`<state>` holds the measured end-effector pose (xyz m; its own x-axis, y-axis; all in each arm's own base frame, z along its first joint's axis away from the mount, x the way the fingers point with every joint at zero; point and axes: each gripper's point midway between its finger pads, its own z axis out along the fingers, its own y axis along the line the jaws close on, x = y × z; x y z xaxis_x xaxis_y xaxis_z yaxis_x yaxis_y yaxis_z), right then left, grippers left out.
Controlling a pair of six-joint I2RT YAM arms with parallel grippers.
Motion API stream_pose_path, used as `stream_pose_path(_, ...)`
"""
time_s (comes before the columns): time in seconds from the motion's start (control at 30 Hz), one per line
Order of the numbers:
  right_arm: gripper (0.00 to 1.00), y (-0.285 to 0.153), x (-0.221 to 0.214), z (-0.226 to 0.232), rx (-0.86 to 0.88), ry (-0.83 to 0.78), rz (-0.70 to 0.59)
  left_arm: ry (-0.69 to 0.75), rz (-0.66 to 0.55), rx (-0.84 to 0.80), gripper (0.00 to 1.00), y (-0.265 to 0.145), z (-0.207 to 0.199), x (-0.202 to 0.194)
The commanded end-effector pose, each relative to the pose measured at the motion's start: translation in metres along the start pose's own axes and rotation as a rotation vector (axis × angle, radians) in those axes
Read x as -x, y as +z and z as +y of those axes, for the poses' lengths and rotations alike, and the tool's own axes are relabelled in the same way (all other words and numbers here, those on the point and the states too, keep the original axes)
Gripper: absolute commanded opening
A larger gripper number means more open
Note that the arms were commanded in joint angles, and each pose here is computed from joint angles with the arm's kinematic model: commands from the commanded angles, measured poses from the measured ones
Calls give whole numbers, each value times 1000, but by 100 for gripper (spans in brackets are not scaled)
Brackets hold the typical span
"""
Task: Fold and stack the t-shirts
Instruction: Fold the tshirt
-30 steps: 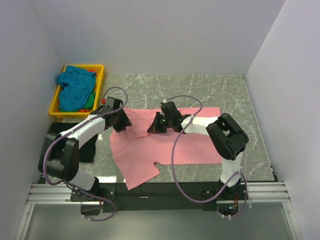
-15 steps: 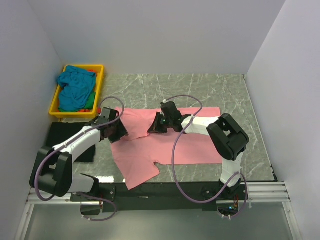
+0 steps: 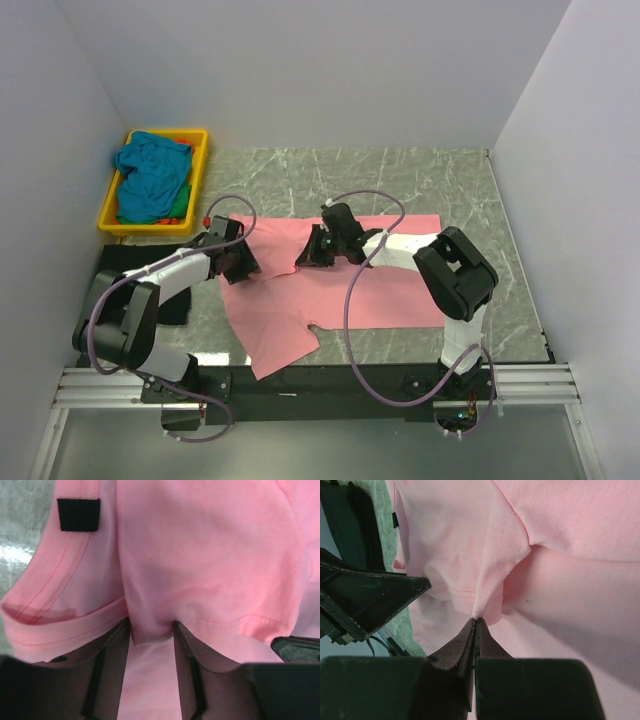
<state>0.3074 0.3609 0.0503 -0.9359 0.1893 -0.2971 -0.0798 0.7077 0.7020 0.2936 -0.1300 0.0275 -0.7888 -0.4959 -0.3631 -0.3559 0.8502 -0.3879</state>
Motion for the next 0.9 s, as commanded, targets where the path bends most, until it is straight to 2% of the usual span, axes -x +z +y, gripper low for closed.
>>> stream_pose_path(0.0, 0, -13, 22, 30, 72, -45, -62, 26, -35, -60, 45, -4, -24, 17)
stream_pose_path(0.17, 0, -15, 22, 31, 68, -57, -60, 27, -40, -46, 30, -15, -26, 19)
stream_pose_path(0.2, 0, -16, 24, 32, 68, -57, -65, 24, -31, -33, 21, -19, -25, 18)
stream_pose_path(0.27, 0, -17, 25, 33, 67, -66, -67, 9, -24, -26, 13, -24, -24, 17)
stream_pose_path(0.43, 0, -19, 24, 32, 65, -67, -61, -22, 23, 24, 8, -32, -17, 9)
stream_pose_path(0.87, 0, -28, 25, 35, 60, -72, -44, -47, 58, 57, 13, -32, -11, 1)
